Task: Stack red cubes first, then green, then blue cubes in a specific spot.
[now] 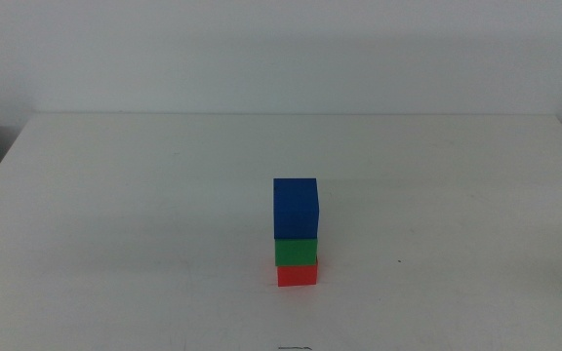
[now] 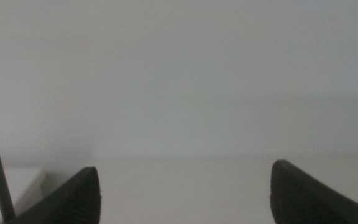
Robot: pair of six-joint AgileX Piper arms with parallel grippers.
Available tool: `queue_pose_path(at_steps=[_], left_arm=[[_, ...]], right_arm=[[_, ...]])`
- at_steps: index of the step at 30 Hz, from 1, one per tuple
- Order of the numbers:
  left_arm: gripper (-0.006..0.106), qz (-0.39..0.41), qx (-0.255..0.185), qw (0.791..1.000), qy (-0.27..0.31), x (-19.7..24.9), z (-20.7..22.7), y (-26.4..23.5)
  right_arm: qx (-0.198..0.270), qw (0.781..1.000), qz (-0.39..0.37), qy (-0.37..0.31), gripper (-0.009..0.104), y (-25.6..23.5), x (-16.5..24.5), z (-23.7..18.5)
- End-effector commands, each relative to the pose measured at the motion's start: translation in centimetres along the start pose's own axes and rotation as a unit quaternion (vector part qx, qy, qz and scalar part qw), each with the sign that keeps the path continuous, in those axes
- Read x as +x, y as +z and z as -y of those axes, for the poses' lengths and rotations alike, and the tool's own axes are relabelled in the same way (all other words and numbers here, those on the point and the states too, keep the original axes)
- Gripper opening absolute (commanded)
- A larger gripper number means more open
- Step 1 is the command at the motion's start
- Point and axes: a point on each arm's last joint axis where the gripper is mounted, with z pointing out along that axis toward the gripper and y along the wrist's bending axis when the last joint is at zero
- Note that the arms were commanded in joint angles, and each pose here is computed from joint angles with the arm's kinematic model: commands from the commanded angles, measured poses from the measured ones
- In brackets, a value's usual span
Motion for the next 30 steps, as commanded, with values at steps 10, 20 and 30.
queue_pose_path(at_steps=[10, 20, 30], left_arm=[[0.094, 0.017, 0.0, 1.0, -0.006, 6.2, -0.2, -0.6], [0.094, -0.022, -0.001, 1.0, -0.004, 8.6, -0.2, -0.3], [0.094, -0.021, -0.001, 1.0, -0.004, 8.6, -0.2, -0.3]], right_arm=[[0.014, 0.998, 0.057, -0.012, 0.087, -0.3, 4.8, 0.7], [0.014, 0.998, 0.057, -0.012, 0.087, -0.3, 4.8, 0.7], [0.016, 0.99, 0.095, -0.1, 0.087, -0.1, 4.7, 0.6]])
